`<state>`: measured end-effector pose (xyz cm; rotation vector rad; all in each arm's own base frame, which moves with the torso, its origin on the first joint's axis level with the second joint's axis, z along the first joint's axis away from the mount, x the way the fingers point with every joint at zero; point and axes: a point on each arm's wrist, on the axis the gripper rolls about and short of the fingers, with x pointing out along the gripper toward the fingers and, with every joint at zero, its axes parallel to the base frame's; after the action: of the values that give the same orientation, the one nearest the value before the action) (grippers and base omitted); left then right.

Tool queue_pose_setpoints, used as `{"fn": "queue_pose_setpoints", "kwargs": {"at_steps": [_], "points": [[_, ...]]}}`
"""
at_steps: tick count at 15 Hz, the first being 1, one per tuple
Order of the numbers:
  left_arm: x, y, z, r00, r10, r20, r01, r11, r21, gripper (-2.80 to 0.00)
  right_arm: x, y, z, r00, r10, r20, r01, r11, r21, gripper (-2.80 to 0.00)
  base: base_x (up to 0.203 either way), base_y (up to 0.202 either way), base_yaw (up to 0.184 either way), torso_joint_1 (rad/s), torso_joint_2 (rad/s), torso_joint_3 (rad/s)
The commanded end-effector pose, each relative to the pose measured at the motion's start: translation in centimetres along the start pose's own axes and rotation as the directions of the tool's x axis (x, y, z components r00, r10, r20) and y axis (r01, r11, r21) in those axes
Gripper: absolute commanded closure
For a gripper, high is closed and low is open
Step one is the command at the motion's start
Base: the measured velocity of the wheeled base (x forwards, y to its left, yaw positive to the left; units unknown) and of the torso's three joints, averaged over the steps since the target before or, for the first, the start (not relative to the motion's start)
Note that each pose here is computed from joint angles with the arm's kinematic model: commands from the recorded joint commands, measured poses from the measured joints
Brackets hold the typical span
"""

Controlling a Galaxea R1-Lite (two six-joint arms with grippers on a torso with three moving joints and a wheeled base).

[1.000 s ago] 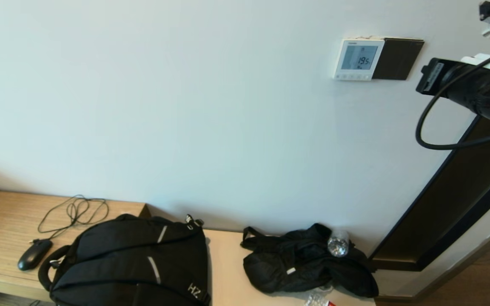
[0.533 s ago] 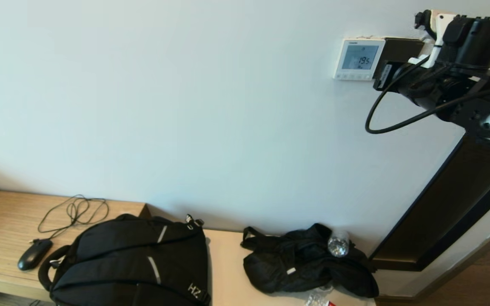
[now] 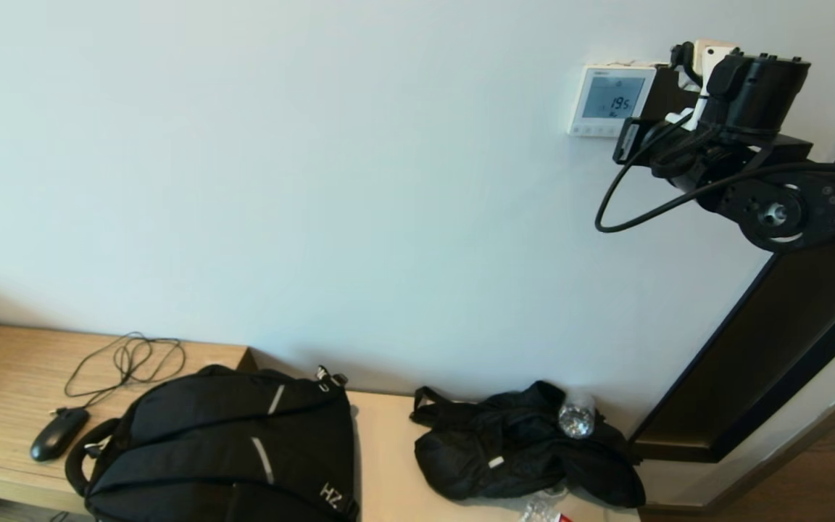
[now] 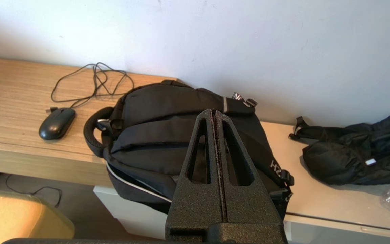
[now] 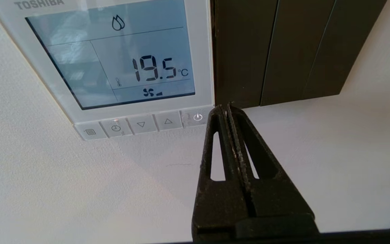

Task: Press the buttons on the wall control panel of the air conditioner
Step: Turn off the central air conditioner

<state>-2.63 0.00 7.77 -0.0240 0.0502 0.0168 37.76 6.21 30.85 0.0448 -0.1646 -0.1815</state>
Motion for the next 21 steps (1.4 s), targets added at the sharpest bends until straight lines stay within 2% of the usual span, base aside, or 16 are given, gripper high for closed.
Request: {"fn": "queue_pose_setpoints", "kwargs": {"at_steps": [1,17,21], "points": [[0.0,0.0,0.0,1.000,0.001,0.000,-0.001,1.000,-0.001,0.00,0.2,0.1,-0.2,1.000,-0.001,-0.001,0.001,1.000,0.000,0.00,0.000,0.000,0.000,0.000,0.00,0.000],[0.0,0.0,0.0,1.000,0.001,0.000,-0.001,1.000,-0.001,0.00,0.6,0.9,-0.8,1.000,0.016,-0.010,-0.016,1.000,0.000,0.00,0.000,0.000,0.000,0.000,0.00,0.000],[0.0,0.0,0.0,1.000,0.001,0.000,-0.001,1.000,-0.001,0.00,-1.2,0.3,1.2,1.000,0.022,0.022,-0.022,1.000,0.015,0.00,0.000,0.000,0.000,0.000,0.00,0.000]]}}
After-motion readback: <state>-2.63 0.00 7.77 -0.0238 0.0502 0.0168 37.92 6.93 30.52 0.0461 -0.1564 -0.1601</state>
